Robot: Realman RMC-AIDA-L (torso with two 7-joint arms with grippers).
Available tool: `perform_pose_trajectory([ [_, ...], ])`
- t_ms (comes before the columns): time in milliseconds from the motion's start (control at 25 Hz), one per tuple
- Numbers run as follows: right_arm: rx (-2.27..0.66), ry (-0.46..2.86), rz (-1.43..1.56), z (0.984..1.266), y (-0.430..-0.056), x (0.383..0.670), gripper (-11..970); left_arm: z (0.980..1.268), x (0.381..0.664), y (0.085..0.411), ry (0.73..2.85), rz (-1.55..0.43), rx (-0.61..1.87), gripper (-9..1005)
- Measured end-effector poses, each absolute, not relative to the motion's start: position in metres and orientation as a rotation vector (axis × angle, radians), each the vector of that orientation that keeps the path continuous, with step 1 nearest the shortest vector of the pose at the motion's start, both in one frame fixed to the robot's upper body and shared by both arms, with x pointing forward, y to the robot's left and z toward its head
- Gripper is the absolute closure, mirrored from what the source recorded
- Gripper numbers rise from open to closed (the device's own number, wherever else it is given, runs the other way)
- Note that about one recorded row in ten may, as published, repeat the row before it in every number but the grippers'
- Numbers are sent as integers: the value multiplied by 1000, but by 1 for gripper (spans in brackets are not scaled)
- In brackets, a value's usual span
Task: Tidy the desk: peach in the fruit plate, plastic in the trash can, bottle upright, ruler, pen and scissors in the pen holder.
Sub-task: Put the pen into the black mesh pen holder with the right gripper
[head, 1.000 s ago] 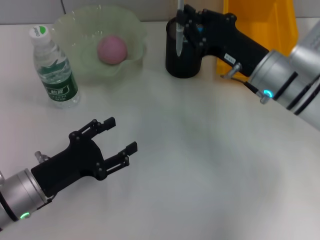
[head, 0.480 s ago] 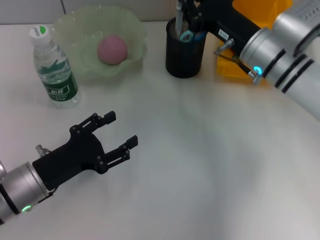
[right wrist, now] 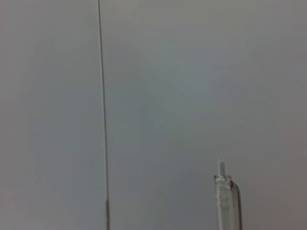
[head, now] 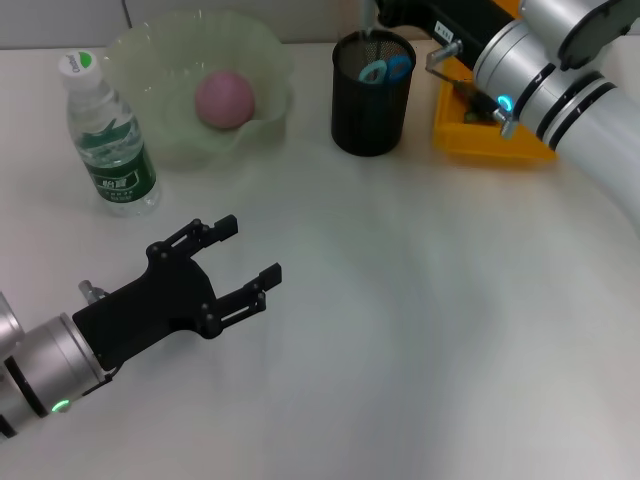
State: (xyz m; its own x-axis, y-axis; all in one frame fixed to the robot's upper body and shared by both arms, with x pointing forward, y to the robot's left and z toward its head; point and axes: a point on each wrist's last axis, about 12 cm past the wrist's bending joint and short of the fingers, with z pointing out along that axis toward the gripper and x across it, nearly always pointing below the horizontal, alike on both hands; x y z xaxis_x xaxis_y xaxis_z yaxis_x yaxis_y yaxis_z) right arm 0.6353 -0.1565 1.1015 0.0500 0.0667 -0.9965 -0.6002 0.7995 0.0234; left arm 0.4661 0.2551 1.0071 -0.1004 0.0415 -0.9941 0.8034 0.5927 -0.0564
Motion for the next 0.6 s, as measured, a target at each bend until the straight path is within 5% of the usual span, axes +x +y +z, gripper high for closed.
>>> perform_pose_trajectory([
  [600,-497,1541,452,1101,-147,651,830,1010,471,255,1549,-751,732,192],
])
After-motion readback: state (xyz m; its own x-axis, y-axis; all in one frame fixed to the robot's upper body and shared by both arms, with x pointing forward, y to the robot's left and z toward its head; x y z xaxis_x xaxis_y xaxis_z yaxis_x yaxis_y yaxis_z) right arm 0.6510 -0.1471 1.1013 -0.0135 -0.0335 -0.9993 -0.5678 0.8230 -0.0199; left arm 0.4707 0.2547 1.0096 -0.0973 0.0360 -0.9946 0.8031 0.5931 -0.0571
